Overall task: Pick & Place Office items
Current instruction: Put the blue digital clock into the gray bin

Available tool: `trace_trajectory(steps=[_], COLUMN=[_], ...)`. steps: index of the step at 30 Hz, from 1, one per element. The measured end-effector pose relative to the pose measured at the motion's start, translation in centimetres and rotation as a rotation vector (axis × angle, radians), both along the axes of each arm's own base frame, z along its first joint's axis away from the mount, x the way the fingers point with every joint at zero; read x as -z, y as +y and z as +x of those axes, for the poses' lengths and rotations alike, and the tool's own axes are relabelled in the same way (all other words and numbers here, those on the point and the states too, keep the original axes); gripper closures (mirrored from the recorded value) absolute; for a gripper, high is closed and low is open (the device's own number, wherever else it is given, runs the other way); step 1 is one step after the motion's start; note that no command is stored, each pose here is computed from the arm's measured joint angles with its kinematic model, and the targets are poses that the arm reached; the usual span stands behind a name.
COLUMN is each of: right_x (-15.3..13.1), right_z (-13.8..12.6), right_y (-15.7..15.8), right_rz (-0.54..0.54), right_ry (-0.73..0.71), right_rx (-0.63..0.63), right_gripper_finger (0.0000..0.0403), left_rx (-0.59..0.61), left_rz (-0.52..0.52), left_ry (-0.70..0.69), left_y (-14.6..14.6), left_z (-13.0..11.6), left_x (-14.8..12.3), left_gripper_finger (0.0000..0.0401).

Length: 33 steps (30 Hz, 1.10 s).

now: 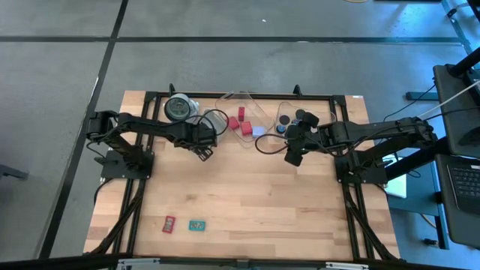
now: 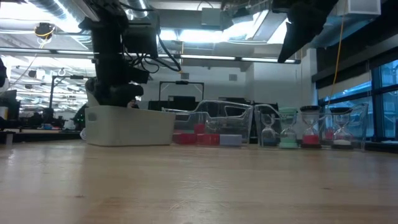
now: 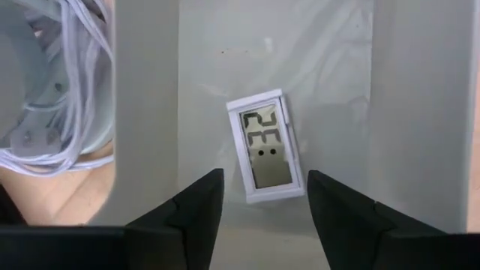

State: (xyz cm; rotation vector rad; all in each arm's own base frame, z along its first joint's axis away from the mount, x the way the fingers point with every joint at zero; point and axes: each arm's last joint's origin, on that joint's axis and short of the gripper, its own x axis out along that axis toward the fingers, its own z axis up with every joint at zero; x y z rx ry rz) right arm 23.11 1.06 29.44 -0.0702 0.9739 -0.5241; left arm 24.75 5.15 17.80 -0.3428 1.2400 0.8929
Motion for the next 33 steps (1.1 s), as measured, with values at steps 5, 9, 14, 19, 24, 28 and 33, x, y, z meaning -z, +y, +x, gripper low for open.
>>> trace_trajectory(steps=[5, 9, 14, 19, 24, 28, 33], right_x=[0.0, 0.0, 0.0, 0.0, 0.0, 0.0, 0.0], right_z=[0.0, 0.0, 0.0, 0.0, 0.0, 0.0, 0.0], right_y=[0.0, 0.0, 0.0, 0.0, 0.0, 0.0, 0.0], right_rz=[0.000, 0.016, 0.017, 0.017, 0.017, 0.017, 0.017], right_ry=[0.000, 0.002, 0.002, 0.002, 0.002, 0.002, 0.002], right_rx=[0.000, -0.008, -0.008, -0.008, -0.008, -0.008, -0.008], right_gripper_finger=[0.0154, 0.0154, 0.0154, 0.0154, 0.0154, 0.0154, 0.0154], left_rx=[0.015, 0.057, 0.173, 0.333, 0.499, 0.628, 0.770], left_rz=[0.007, 0.011, -0.085, -0.239, -0.317, -0.345, -0.311], left_ry=[-0.010, -0.052, -0.134, -0.173, -0.170, -0.206, -0.251], left_y=[0.1, -0.2, -2.3, -6.7, -12.7, -17.6, -22.7], left_z=[0.8, 1.9, 3.1, 3.6, 2.8, 1.5, 0.0], left_x=[-1.7, -3.8, -5.7, -6.4, -6.4, -6.5, -5.8], left_gripper_finger=[0.0186, 0.0166, 0.0163, 0.0166, 0.0166, 0.0166, 0.0166])
